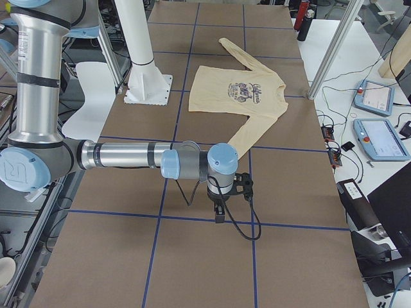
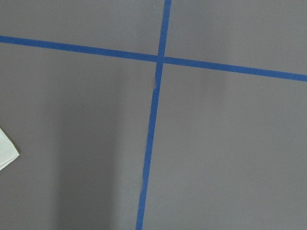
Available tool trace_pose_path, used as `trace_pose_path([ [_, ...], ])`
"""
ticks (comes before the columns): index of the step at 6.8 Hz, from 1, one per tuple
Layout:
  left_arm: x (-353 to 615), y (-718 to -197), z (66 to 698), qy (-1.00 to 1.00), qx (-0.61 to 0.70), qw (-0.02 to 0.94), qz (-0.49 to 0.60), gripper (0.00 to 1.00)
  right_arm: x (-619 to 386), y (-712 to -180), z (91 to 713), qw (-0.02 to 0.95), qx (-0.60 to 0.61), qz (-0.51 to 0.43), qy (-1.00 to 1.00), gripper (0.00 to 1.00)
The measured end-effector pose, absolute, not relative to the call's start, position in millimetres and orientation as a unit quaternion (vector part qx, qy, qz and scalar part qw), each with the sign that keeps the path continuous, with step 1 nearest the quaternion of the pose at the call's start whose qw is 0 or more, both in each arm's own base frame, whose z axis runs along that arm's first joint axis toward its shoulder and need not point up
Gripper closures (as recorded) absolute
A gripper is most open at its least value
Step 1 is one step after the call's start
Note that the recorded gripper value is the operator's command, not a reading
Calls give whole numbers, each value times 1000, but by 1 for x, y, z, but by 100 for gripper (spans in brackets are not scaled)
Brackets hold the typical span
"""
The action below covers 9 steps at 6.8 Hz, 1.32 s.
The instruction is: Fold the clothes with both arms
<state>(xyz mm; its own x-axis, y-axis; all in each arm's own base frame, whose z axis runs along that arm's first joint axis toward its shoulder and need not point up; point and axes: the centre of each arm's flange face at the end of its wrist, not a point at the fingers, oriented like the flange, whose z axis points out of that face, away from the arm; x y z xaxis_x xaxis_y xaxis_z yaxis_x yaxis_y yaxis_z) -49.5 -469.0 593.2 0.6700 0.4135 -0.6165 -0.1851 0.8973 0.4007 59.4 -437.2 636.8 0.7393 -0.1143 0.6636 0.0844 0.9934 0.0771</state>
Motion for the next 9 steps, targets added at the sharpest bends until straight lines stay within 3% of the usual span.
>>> trace_pose_path([
  [6, -50, -477, 576, 367, 176, 896, 178, 0, 59, -458, 597, 924, 126, -92, -349, 0],
  [9, -53, -485, 553, 348, 278, 874, 196, 0, 59, -471, 577, 918, 164, -106, -345, 0],
])
